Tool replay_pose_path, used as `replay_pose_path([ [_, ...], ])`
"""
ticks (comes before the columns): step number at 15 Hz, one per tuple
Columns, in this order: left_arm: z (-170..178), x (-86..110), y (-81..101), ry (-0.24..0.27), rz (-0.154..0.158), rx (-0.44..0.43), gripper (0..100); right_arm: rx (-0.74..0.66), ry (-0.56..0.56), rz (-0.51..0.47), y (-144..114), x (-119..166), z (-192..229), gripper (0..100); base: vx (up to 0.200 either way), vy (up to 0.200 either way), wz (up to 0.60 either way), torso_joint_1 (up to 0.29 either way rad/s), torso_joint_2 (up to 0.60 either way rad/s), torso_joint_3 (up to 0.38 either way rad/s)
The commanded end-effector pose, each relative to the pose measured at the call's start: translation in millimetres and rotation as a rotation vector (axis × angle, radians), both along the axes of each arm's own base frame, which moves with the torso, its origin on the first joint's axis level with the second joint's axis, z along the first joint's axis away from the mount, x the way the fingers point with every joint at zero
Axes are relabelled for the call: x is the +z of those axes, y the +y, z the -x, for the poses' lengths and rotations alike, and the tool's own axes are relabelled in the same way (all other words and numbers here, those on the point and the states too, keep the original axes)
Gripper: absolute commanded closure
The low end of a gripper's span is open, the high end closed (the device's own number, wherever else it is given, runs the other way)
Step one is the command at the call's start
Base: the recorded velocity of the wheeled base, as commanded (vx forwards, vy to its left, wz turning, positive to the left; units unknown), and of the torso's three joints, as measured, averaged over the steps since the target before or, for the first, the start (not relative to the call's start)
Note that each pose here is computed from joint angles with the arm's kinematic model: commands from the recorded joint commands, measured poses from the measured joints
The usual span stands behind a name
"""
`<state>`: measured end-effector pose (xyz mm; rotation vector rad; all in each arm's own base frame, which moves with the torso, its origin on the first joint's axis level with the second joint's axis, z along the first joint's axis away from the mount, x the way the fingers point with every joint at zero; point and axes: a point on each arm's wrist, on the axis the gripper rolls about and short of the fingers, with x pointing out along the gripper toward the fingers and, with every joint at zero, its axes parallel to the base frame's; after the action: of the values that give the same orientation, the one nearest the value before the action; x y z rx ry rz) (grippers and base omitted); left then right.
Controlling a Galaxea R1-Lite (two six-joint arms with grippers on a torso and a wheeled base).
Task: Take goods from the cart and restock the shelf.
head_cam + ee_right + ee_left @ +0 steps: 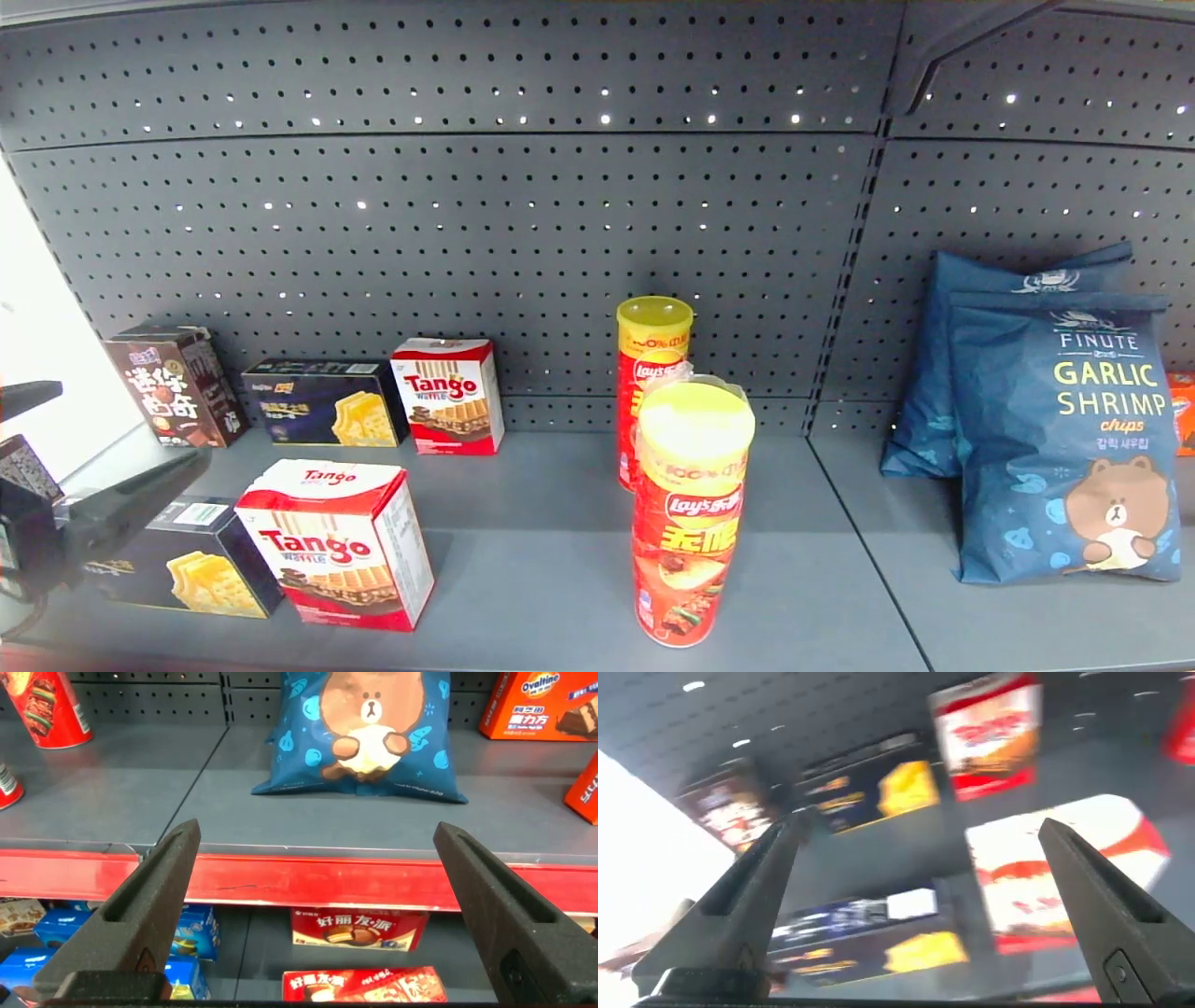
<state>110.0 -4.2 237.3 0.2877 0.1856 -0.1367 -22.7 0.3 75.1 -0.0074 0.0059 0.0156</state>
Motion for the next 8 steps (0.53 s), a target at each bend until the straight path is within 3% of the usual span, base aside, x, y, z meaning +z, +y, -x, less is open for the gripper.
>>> replay_pose_path([
  [1, 12.9, -4.9, -3.4, -0.014, 0.036, -0.05, 0, 0.001, 0.002, 0.0, 0.0, 0.0, -0.1, 0, 0.0, 0.0, 0.0, 0.0, 0.0, 0.0],
  [3, 26.9, -7.5, -6.0, -0.04, 0.074, -0.085, 0, 0.0, 0.002, 0.002, 0.0, 0.0, -0.1, 0, 0.0, 0.0, 0.0, 0.0, 0.0, 0.0],
  [6, 32.1, -7.0, -5.4, -0.058, 0.079, -0.082, 0, 0.001, 0.002, 0.002, 0.0, 0.0, -0.1, 0, 0.0, 0.0, 0.0, 0.0, 0.0, 0.0],
  [8, 32.4, -7.8, -5.3, -0.052, 0.105, -0.078, 0, -0.017, 0.002, -0.017, -0.3, 0.5, -0.1, 0, 0.0, 0.0, 0.0, 0.0, 0.0, 0.0],
])
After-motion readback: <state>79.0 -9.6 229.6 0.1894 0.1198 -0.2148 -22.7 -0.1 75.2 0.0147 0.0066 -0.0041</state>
